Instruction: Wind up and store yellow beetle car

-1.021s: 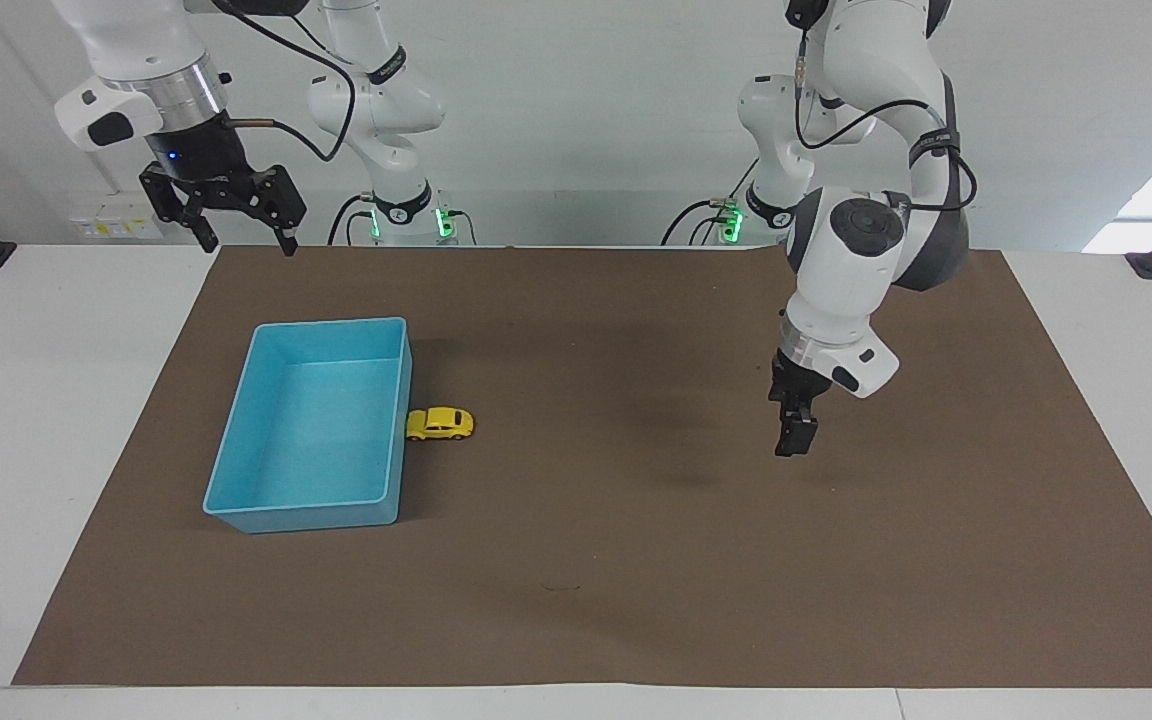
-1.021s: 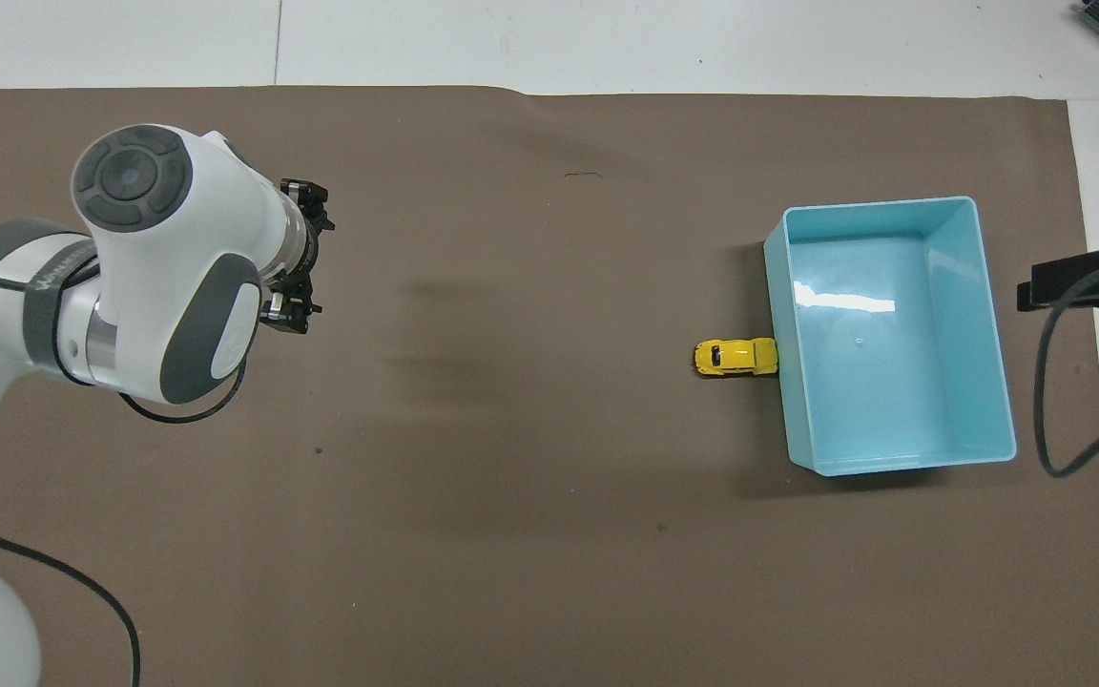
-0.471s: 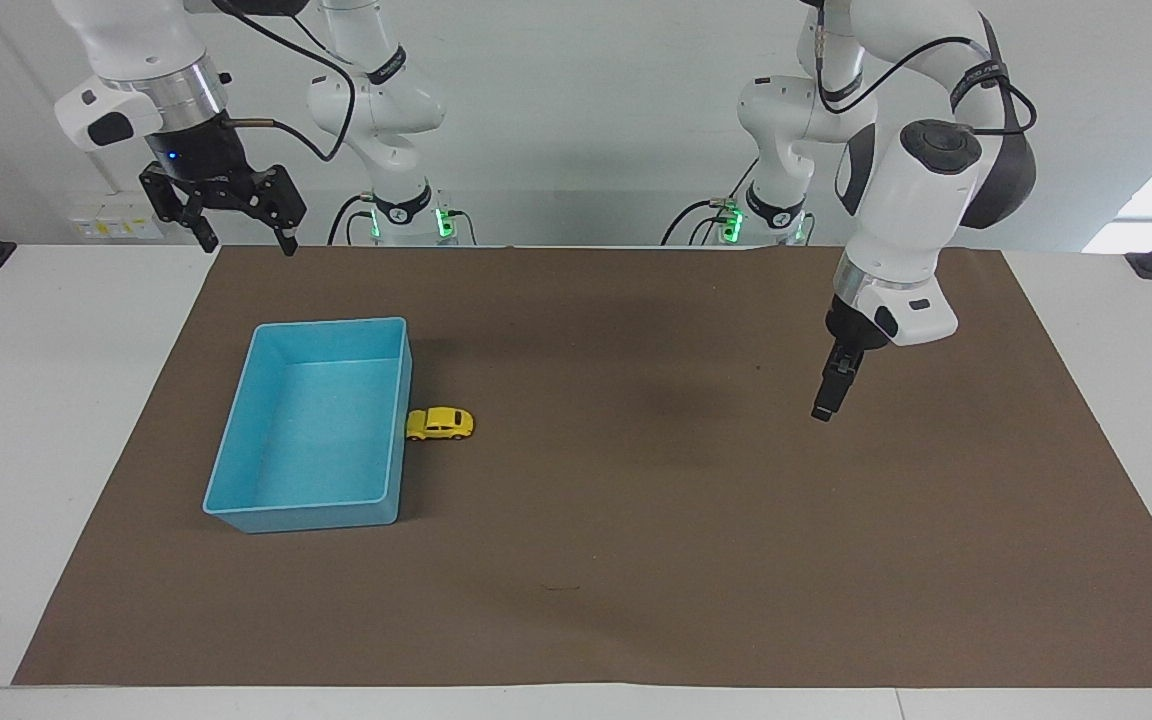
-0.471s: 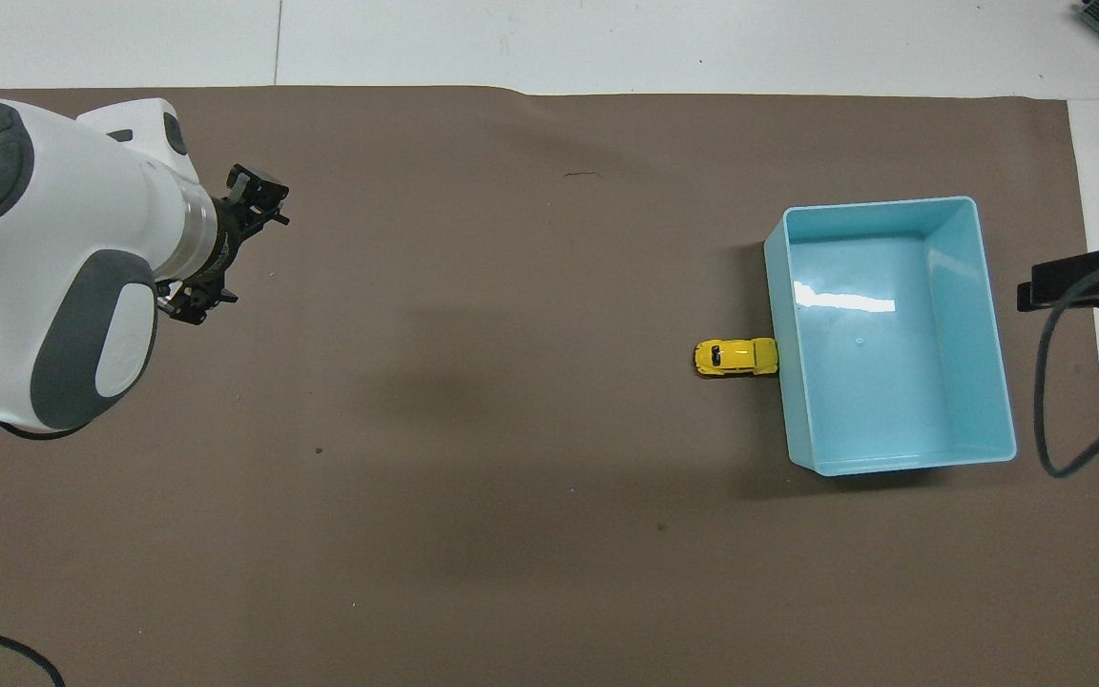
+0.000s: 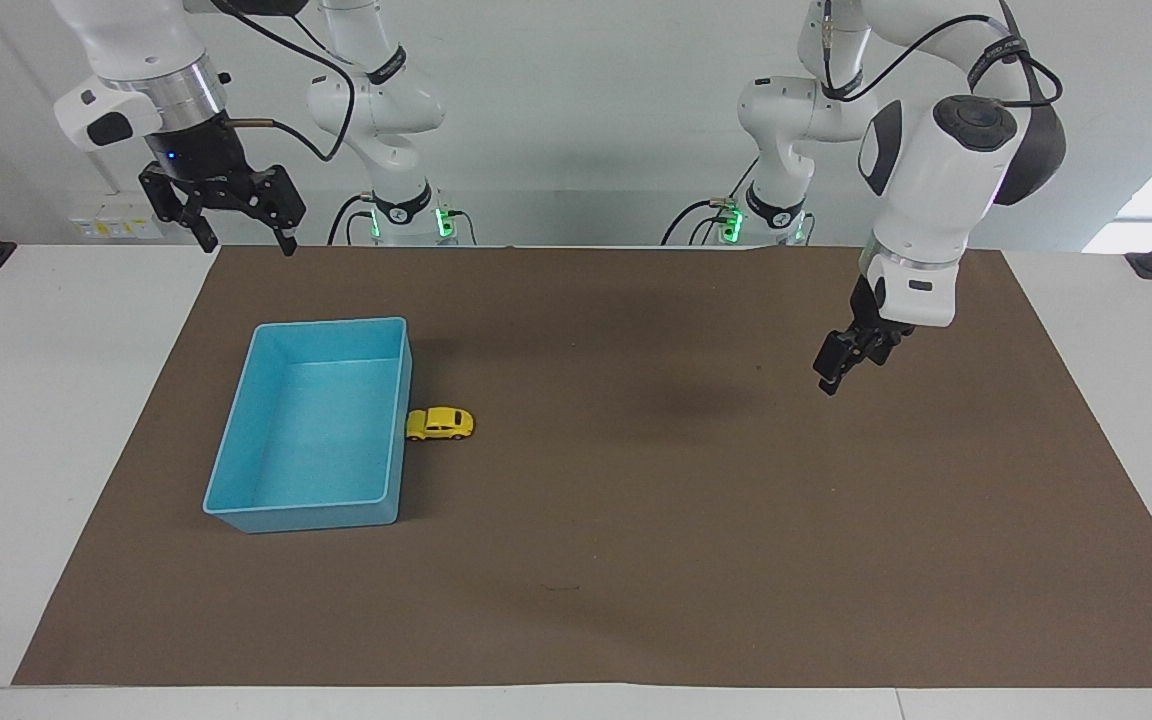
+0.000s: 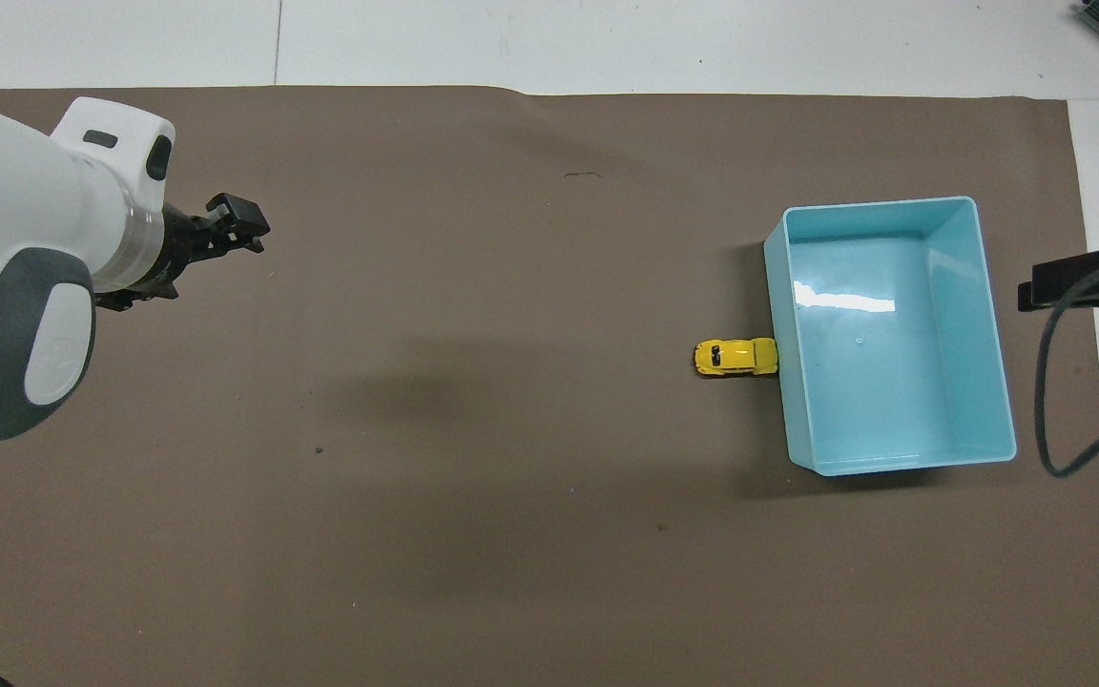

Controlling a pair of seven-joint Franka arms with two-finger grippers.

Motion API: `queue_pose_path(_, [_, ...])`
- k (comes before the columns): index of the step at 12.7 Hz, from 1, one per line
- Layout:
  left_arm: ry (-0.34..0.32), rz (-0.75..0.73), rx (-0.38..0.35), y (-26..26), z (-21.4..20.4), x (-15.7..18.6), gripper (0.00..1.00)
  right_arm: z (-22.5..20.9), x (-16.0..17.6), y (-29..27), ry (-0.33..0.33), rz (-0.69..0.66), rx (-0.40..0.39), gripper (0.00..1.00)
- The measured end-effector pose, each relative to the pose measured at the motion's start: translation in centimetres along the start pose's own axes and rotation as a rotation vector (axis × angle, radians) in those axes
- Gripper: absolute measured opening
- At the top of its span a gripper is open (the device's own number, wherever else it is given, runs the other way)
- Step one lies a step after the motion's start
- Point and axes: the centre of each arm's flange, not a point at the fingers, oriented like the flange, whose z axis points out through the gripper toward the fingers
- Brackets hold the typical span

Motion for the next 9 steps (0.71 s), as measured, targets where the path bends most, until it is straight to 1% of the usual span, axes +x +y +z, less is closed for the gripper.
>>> queue_pose_path(2, [0.0,0.11,0.002,-0.7,-0.5,0.2,1.0,0.0,0.0,0.0,0.0,-0.001,0.0,1.0])
queue_pose_path(5, [-0.022,0.257,0.016,-2.3,-1.4,0.3,1.0,0.0,0.0,-0.1,-0.001,-0.01,0.0,1.0])
queue_pose_path(7, [-0.053,0.356,0.031,-3.9,-2.1,0.3,1.0,0.2,-0.3,-0.2,-0.023,-0.019,-0.001,1.0])
queue_pose_path(9, [-0.089,0.45,0.042,-5.4,-2.8,0.1,1.0,0.2,-0.4,-0.3,-0.031,-0.07,0.0,1.0])
